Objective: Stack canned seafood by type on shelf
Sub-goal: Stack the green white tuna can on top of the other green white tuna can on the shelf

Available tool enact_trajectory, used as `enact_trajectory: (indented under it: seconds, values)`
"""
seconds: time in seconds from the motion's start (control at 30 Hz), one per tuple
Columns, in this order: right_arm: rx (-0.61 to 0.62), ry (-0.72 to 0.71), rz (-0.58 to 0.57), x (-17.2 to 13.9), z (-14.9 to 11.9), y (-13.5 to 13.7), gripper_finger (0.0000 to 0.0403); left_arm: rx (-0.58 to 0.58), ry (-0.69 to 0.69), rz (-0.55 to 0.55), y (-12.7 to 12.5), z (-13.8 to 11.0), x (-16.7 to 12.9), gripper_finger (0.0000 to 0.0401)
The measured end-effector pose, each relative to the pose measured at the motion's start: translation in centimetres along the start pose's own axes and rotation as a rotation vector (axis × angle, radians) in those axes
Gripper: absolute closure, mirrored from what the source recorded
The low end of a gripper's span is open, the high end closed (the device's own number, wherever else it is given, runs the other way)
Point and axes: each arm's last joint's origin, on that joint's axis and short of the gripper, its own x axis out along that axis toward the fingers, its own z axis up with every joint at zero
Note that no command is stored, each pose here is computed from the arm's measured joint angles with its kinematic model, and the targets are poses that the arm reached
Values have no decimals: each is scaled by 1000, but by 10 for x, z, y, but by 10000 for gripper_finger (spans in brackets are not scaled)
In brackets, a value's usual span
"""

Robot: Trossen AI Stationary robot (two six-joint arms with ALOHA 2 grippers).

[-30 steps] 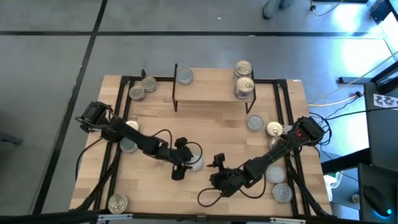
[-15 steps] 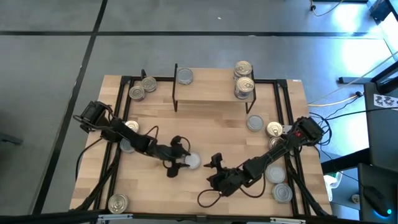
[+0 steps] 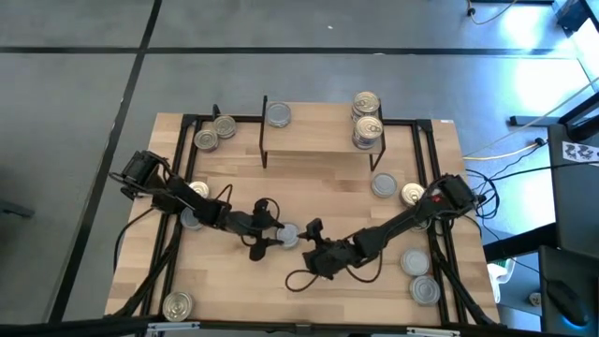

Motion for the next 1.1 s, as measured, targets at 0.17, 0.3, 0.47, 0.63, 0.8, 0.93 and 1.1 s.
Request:
enact_trajectory:
  seconds: [0.17, 0.3, 0.47, 0.63, 0.8, 0.93, 1.1]
  values:
    - [-110, 21, -8, 19, -8, 4, 93, -9, 2, 6, 2, 0, 0, 141]
    - [-140, 37, -26, 24, -11, 6, 93, -10, 0, 7, 2, 0, 0, 141]
    - [-139, 36, -24, 25, -11, 6, 93, -12, -1, 9, 3, 0, 1, 141]
    - [-140, 38, -24, 25, -11, 6, 93, -12, 0, 9, 3, 0, 1, 141]
    - [-130, 24, -28, 27, -11, 7, 93, -12, 0, 9, 3, 0, 1, 141]
    - [-120, 17, -54, 27, -9, 5, 93, -12, 0, 9, 3, 0, 1, 141]
    - [-165, 18, -48, 28, -10, 6, 93, -12, 0, 9, 3, 0, 1, 141]
